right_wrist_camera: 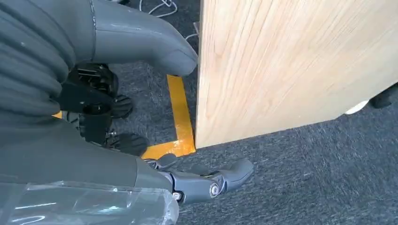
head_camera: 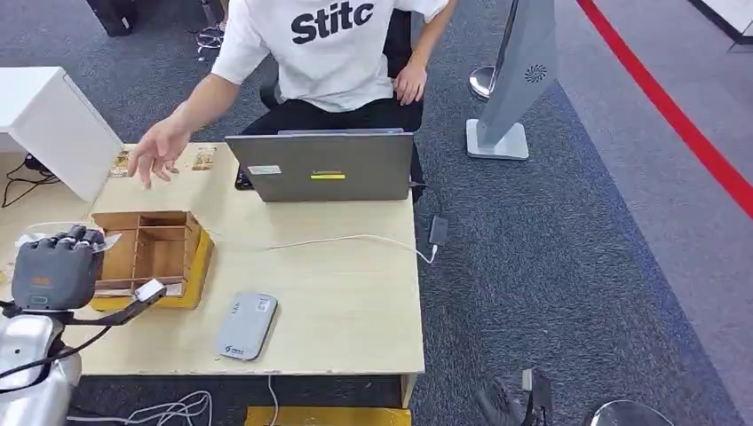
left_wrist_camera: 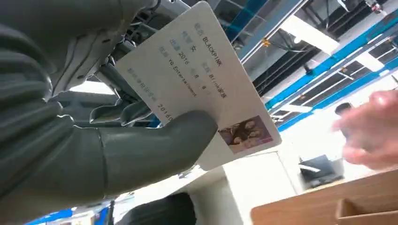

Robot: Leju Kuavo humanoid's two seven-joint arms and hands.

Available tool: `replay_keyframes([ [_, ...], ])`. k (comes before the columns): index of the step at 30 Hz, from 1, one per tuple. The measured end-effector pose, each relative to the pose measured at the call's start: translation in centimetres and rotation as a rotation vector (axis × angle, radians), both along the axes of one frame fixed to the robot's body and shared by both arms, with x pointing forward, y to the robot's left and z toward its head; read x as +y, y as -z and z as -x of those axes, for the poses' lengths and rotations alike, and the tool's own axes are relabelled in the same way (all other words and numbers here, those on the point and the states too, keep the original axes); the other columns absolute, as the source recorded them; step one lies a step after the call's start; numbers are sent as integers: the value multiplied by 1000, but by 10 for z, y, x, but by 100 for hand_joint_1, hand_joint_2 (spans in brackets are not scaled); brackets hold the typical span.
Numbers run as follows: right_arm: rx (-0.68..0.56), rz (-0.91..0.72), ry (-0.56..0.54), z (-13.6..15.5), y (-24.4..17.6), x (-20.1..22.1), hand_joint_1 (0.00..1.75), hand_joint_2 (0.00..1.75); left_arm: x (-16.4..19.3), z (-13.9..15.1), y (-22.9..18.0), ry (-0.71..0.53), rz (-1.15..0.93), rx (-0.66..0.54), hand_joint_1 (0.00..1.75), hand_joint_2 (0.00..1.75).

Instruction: Pass the card to the sensor for recognition and then transmit it.

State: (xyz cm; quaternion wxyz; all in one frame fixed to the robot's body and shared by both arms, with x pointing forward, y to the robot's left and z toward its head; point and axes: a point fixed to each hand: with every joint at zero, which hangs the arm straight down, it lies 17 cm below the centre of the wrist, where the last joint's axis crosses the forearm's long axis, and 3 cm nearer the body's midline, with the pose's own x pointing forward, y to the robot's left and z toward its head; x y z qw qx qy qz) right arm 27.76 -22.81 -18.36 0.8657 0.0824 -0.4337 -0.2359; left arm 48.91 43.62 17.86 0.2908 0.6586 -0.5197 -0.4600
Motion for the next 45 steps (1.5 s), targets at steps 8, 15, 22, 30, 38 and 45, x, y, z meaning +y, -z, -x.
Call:
replay_keyframes([
  [8, 0, -3, -1, 0, 0, 3, 0, 175, 9, 0, 2, -25, 1, 4, 175, 175],
  [15, 1, -1, -1, 0, 0, 3, 0, 175, 9, -1, 1, -22, 0, 5, 175, 175],
  [22, 3, 5, -12, -1, 0, 4, 0, 175, 12, -7, -9, -34, 5, -5, 175, 175],
  [30, 3, 8, -30, -4, -1, 7, 0, 175, 28, -23, -44, -85, 19, -63, 175, 175],
  [38, 1, 7, -35, -5, -2, 9, 0, 175, 26, -29, -53, -80, 19, -81, 0, 175],
  [45, -1, 7, -38, -5, -2, 10, 0, 175, 21, -26, -53, -64, 12, -93, 0, 175],
])
